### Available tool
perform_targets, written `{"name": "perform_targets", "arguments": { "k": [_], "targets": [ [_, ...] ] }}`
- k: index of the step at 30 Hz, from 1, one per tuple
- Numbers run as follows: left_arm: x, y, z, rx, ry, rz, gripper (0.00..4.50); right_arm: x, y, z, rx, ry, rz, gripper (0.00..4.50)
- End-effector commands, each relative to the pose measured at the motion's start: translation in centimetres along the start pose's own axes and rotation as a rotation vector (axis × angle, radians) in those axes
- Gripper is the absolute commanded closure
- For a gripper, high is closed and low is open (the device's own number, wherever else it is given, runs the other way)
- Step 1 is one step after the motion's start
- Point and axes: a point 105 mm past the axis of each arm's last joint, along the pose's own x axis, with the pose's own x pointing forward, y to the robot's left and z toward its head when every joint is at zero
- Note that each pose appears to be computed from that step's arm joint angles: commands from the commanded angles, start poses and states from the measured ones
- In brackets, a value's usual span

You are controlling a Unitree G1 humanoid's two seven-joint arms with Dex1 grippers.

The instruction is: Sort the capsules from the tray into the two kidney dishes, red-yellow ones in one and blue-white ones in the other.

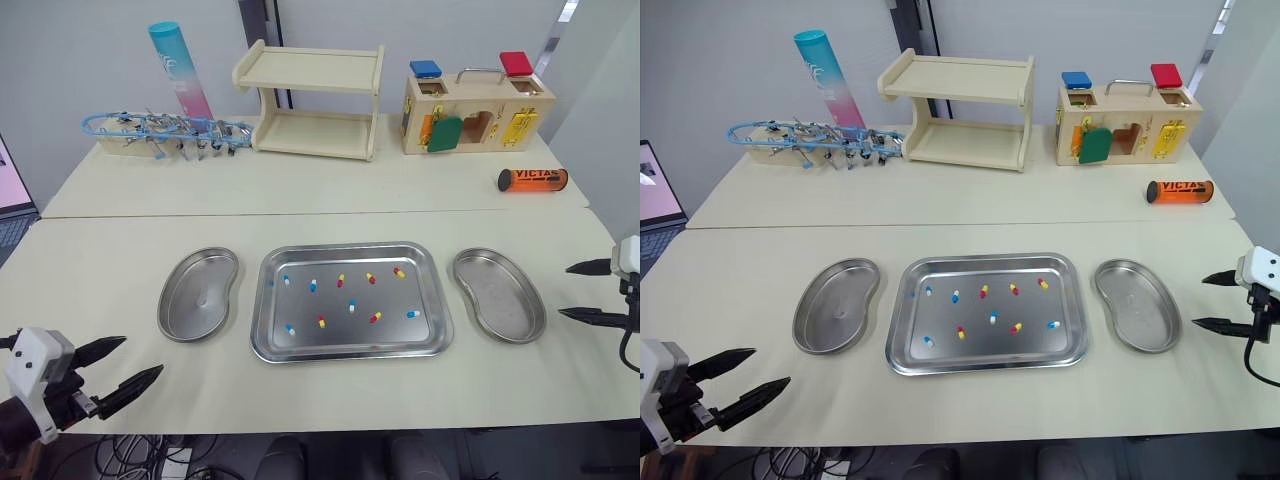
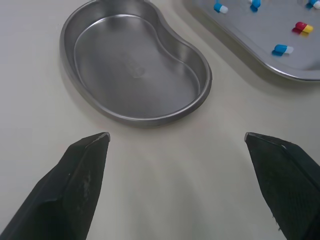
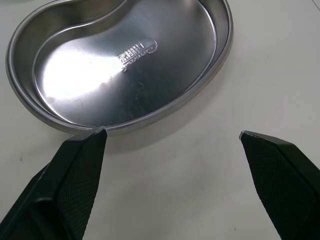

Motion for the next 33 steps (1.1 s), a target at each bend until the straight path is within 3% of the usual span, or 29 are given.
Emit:
{"name": "perform_targets", "arguments": {
  "k": [1,9,13,20,29,33],
  "targets": [
    [-0.2,-0.3,1.2,0.064,-0.071,0.007,0.0,-2.3,-0.9,0.9,-0.033,-0.003,-0.059,0.01],
    [-0.5,0.0,1.0,0.096,-0.069,-0.019,0.0,-3.3,-0.6,0.2,-0.019,0.026,-0.069,0.01],
    [-0.2,-0.9,1.1,0.085,-0.134,-0.032,0.0,-3.3,-0.3,0.0,-0.014,0.034,-0.06,0.01],
    [0.8,-3.2,0.6,0.108,-0.145,-0.128,0.0,-3.7,0.0,0.0,0.028,0.037,-0.057,0.01],
    [2.4,-5.7,1.9,0.143,-0.224,-0.252,0.0,-2.8,1.0,4.1,-0.076,-0.063,0.003,0.01],
    [2.9,-6.8,2.3,0.143,-0.238,-0.284,0.0,-1.2,2.6,7.4,-0.202,-0.137,0.068,0.01]
  ]
}}
